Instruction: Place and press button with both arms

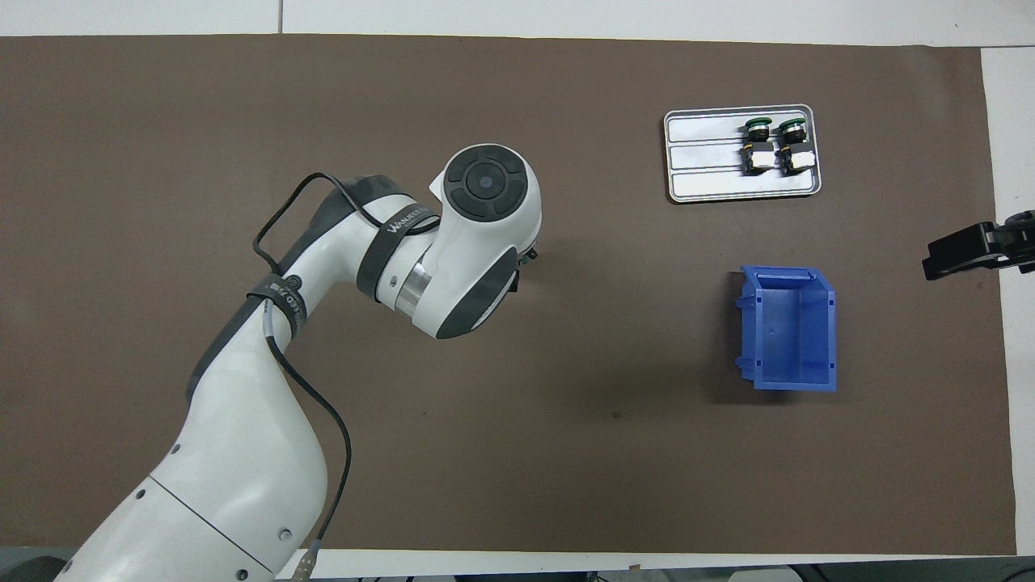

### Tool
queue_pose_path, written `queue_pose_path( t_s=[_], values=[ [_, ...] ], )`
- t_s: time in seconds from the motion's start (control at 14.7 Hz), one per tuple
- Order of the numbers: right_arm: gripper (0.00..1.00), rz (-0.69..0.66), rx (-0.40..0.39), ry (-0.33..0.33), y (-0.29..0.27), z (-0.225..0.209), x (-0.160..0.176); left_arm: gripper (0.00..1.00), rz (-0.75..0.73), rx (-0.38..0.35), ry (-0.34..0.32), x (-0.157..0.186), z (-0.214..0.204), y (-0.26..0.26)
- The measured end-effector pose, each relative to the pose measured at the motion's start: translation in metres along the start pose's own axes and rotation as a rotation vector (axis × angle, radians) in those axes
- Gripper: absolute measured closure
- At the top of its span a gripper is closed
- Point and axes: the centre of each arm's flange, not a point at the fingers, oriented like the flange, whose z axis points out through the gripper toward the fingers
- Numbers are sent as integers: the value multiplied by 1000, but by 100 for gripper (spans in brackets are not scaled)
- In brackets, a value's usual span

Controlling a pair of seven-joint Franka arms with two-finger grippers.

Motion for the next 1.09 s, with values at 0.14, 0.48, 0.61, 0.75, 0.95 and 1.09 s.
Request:
queue_pose_path(
  t_s=[0.14,0.48,0.61,0.75,0.95,1.09],
  values=[
    [1,0,0,0,0,0,0,67,11,39,-73,20,-11,0],
    [1,0,0,0,0,0,0,67,39,72,-288,66,-14,1],
    [1,0,0,0,0,0,0,67,29,47,-385,80,-9,2],
    [1,0,0,0,0,0,0,67,4,15,-466,88,-2,2],
    [1,0,0,0,0,0,0,67,-31,-22,-565,98,6,-2],
    [1,0,0,0,0,0,0,67,-58,-40,-636,118,11,-1]
  ],
)
